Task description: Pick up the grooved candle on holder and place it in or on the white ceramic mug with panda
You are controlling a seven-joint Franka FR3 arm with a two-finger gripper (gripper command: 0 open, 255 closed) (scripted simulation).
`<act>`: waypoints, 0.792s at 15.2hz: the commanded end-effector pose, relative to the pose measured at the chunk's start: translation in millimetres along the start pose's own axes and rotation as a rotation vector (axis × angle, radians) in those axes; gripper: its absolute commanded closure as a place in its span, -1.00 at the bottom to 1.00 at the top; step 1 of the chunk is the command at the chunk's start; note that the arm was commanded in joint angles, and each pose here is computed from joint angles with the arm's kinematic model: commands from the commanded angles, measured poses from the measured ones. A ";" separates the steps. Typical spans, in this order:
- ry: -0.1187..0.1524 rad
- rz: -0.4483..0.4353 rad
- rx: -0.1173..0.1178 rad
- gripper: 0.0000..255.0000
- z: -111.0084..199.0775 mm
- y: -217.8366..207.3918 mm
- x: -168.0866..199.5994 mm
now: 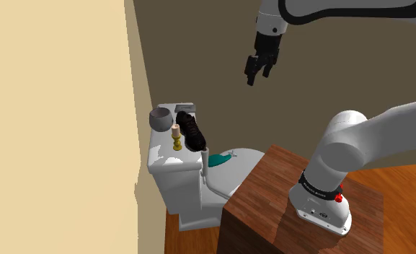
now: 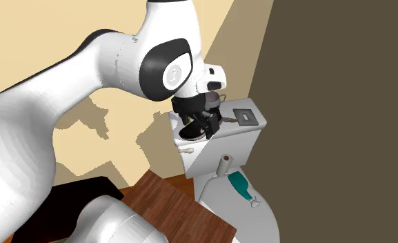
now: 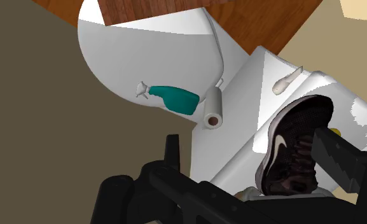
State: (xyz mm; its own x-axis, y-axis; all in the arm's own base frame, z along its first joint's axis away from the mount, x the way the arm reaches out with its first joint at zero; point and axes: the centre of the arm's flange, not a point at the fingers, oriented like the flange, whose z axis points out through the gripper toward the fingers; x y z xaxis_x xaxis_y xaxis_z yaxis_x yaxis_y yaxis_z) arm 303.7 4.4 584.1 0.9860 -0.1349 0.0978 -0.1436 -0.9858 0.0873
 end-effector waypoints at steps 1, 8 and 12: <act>0.000 0.000 0.000 -1.00 0.0 0.0 0.0; -0.027 0.058 0.014 -1.00 47.6 -68.1 40.6; -0.042 0.091 0.021 -1.00 74.9 -106.2 65.0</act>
State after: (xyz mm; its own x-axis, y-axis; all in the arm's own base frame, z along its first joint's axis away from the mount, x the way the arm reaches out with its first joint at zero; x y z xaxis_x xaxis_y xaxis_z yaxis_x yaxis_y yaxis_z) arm 380.1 85.1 514.3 0.9738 -0.2179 0.0657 -0.2220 -0.9730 0.0627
